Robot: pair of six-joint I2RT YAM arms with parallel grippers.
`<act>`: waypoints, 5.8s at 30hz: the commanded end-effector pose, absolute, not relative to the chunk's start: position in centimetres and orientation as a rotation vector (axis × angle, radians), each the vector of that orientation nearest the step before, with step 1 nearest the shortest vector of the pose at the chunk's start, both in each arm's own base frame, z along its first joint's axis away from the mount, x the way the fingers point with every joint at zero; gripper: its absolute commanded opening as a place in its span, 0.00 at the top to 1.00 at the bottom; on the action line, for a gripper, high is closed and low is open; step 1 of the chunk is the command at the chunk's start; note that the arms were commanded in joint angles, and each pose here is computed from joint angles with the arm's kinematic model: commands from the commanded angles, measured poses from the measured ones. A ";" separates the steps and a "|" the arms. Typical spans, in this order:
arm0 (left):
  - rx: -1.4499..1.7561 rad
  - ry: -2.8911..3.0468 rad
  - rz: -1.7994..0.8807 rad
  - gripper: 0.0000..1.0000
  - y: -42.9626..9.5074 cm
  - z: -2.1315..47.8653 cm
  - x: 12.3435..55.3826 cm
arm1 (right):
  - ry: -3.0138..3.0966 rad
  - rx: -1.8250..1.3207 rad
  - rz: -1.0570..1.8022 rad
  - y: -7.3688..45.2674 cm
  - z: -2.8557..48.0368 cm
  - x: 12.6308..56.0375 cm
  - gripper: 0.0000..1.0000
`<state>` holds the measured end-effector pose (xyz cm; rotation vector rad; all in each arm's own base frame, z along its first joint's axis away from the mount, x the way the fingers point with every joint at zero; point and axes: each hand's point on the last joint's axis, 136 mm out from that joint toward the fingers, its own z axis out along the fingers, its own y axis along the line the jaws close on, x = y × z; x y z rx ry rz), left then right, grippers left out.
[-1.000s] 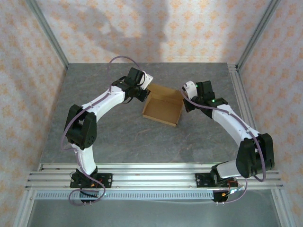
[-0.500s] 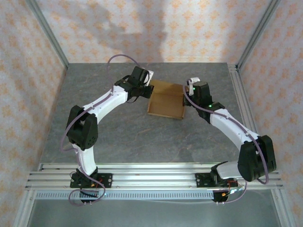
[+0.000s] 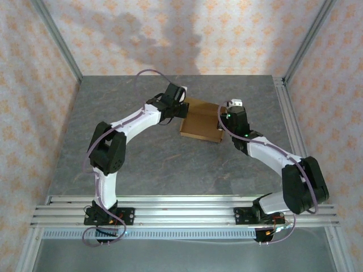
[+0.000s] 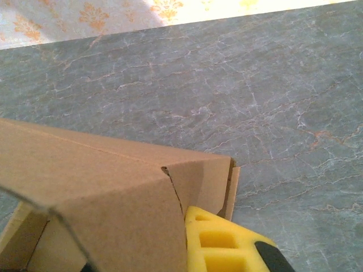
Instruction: Fold the paper box
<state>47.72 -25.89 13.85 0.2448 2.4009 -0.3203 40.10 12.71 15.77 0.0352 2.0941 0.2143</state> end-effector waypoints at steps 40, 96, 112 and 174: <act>0.279 2.292 -0.183 1.00 -25.9 9.6 46.8 | 1.692 0.080 0.400 11.5 24.0 35.1 0.26; 0.045 2.588 -0.627 0.40 -24.0 7.5 46.2 | 2.475 0.224 0.383 12.6 4.8 42.5 0.38; 0.075 2.633 -0.737 0.59 -26.1 6.1 45.8 | 2.554 0.179 0.698 17.2 4.5 43.5 0.63; -0.010 2.692 -0.896 0.67 -22.4 4.3 48.1 | 2.340 0.629 0.762 11.8 5.4 43.7 0.33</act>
